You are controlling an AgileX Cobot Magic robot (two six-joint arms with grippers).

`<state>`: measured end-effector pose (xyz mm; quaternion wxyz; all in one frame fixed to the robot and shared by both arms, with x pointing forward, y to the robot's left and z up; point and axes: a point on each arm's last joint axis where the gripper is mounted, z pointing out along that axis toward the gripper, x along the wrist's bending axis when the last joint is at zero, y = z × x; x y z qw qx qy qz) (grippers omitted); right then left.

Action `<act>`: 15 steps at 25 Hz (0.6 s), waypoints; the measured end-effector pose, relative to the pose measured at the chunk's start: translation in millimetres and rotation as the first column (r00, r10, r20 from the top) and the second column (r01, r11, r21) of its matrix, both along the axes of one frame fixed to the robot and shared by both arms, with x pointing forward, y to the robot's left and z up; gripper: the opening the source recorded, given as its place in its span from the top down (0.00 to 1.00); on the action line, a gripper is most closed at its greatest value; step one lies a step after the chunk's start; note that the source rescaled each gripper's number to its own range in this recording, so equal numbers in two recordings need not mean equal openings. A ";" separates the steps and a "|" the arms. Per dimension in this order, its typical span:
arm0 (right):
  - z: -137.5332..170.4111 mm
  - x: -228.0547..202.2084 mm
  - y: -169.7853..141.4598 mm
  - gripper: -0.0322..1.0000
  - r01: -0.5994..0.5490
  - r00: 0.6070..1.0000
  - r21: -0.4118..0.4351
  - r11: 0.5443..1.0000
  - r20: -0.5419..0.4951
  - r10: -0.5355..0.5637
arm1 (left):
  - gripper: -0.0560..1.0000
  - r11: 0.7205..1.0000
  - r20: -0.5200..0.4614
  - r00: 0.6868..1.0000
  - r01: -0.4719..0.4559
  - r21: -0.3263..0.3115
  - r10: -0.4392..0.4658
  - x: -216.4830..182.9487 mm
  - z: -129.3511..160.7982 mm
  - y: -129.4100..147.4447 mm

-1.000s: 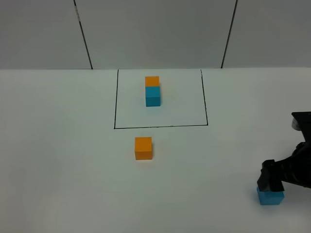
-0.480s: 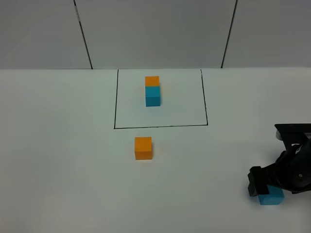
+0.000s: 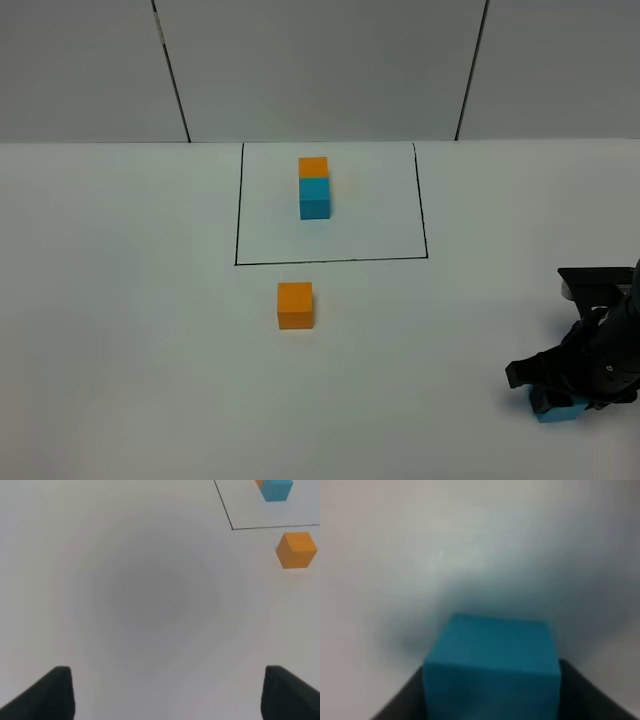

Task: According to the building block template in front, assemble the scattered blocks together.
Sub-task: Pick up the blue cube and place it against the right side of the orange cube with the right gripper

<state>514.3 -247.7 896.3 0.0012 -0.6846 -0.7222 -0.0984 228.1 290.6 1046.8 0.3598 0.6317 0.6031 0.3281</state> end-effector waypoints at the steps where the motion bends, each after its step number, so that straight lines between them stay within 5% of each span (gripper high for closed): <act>1: 0.5 0.3 0.1 0.95 -0.001 1.000 0.001 1.000 -0.002 0.001 | 0.28 1.000 0.000 1.000 0.000 0.000 0.000 0.0 0.0 0.0; 5: 12.1 10.3 5.4 0.95 -0.047 0.999 0.008 0.999 -0.005 0.047 | 0.28 1.000 0.000 1.000 0.000 0.000 0.000 0.0 0.0 0.0; 9: 43.3 28.8 30.7 0.95 -0.326 0.945 -0.032 0.945 0.014 0.326 | 0.28 1.000 0.000 1.000 0.000 0.000 0.000 0.0 0.0 0.0; 12: 66.6 38.9 55.6 0.95 -0.589 0.801 -0.141 0.796 0.029 0.598 | 0.28 1.000 0.000 1.000 0.000 0.000 0.000 0.0 0.0 0.0; 15: 78.3 49.9 84.2 0.95 -0.772 0.605 -0.243 0.588 0.006 0.796 | 0.28 1.000 0.000 1.000 0.000 0.000 0.000 0.0 0.0 0.0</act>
